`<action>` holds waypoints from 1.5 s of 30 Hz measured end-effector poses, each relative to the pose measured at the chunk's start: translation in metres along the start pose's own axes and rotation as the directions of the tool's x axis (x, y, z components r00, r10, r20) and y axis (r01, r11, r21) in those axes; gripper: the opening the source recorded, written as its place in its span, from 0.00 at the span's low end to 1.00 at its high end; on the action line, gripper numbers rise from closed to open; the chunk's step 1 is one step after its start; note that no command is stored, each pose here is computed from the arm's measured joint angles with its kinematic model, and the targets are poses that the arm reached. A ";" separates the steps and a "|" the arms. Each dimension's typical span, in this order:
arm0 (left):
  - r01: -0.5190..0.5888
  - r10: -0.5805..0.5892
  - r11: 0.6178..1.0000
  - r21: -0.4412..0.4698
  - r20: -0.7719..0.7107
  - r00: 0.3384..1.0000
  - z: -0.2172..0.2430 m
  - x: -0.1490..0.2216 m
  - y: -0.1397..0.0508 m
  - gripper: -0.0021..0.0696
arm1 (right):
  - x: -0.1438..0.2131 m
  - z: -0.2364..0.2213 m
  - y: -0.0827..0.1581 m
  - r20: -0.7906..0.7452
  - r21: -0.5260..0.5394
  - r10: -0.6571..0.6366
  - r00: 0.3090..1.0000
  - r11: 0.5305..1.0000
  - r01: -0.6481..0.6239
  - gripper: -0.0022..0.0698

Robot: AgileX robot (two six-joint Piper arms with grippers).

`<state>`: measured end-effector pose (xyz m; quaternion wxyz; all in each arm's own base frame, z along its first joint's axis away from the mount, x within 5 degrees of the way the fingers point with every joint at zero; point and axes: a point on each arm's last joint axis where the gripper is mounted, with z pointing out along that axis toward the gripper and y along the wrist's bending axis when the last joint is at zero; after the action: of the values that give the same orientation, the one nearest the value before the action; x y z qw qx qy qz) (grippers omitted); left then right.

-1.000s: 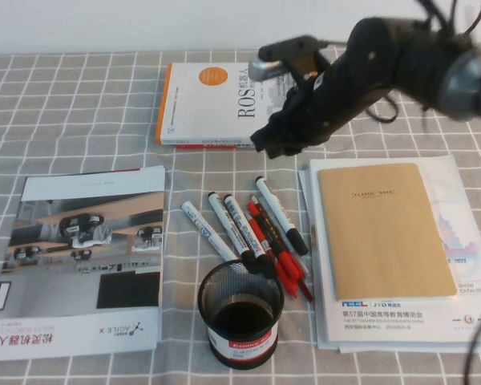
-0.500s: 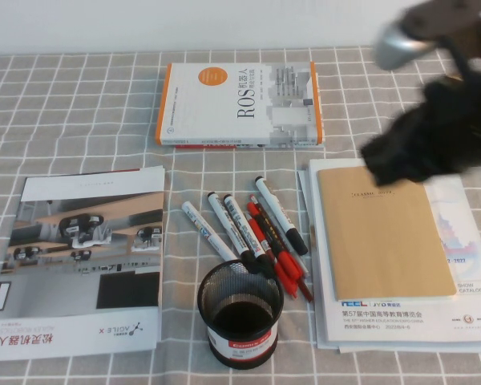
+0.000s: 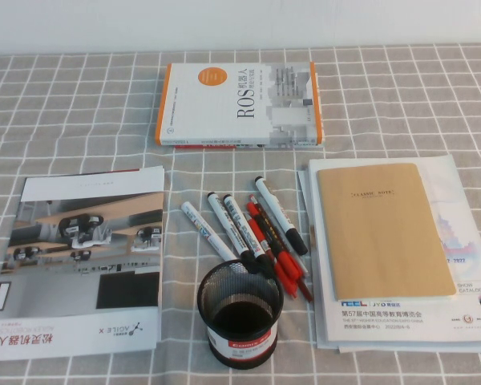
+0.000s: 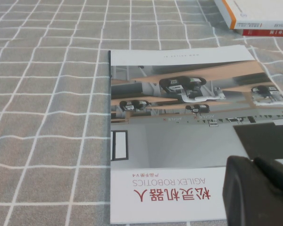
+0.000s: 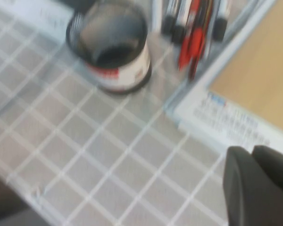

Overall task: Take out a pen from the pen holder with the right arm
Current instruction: 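Take a marker out of the pen holder and lay it on the table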

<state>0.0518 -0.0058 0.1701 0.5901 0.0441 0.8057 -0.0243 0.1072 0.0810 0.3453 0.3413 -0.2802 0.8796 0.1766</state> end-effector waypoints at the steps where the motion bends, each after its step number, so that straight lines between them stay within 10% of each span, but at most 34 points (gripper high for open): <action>1: 0.000 0.000 1.000 0.000 0.000 1.000 0.000 0.000 0.000 0.02 | 0.005 -0.001 0.000 -0.018 -0.003 0.000 1.000 1.000 0.000 0.01; 11: 0.000 0.000 1.000 0.000 0.000 1.000 0.000 0.000 0.000 0.02 | 0.025 0.027 -0.015 0.015 0.103 -0.023 1.000 0.994 0.022 0.01; 27: 0.000 0.000 1.000 0.000 0.000 1.000 0.000 0.000 0.000 0.02 | 0.145 0.050 -0.053 0.595 0.293 0.245 0.765 0.821 -0.491 0.01; 45: 0.000 0.000 1.000 0.000 0.000 1.000 0.000 0.000 0.000 0.02 | 0.172 0.053 -0.043 0.633 0.388 0.044 0.773 0.846 -0.366 0.01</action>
<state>0.0518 -0.0058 0.1701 0.5901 0.0441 0.8057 -0.0243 0.0550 0.0099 0.1827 0.6400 -0.0121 0.7655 0.0649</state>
